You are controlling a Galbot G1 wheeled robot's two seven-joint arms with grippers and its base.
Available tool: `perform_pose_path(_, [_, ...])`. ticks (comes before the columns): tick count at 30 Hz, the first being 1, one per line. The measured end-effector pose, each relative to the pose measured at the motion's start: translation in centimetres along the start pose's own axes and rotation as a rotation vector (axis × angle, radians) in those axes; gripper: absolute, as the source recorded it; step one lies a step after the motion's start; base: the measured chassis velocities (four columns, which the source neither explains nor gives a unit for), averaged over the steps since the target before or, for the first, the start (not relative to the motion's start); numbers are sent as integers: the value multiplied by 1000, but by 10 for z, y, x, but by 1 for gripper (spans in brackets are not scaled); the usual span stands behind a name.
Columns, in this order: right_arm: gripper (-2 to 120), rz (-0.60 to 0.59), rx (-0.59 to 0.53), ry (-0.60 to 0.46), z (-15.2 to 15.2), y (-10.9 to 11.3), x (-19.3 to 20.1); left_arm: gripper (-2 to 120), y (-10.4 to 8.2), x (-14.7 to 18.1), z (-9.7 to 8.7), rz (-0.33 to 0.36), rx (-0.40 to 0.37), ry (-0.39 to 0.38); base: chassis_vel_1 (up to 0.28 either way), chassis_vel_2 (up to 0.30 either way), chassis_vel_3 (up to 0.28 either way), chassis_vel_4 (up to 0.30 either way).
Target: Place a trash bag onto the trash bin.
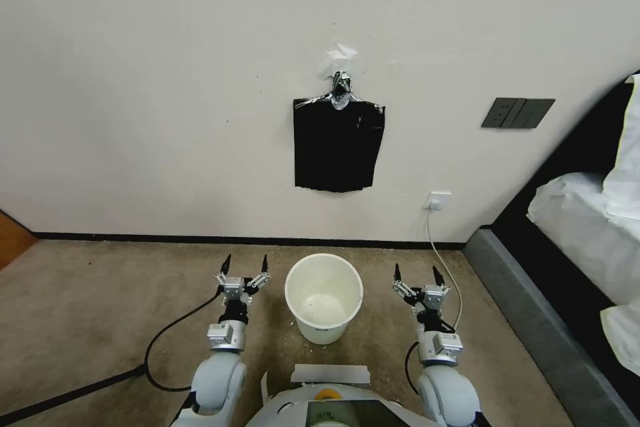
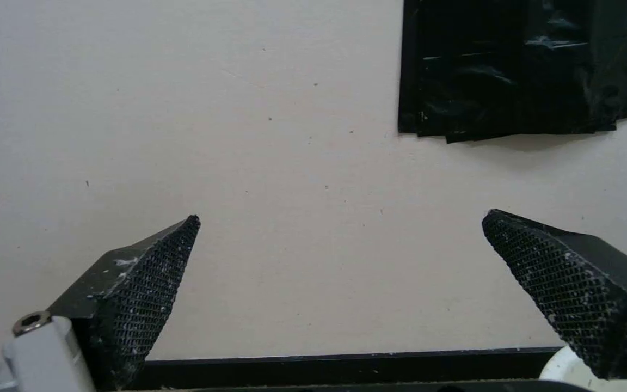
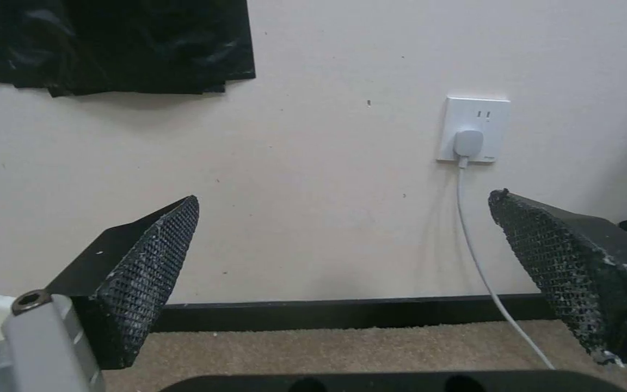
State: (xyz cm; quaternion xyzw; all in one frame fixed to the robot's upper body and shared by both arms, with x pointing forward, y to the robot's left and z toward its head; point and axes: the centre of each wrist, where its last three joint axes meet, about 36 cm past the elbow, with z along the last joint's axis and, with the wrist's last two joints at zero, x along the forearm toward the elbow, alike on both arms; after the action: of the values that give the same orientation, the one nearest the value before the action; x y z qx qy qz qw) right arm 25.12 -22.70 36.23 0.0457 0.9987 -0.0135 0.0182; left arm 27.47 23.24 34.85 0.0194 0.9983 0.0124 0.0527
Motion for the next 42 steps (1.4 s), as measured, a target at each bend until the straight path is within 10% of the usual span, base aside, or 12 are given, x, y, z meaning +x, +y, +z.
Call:
perform_pose_path(15, [100,-232,-527,0,-68,28,-72,100,22,23,-5,-17,-26,16,0,0,0,0])
perform_pose_path(26, [100,-513,-1086,66,-210,56,-202,100,29,35,-15,-58,-32,15,0,0,0,0])
perform_pose_path(42, [100,-578,-1202,78,-242,100,-310,100,49,34,-20,-114,-50,-3,0,0,0,0])
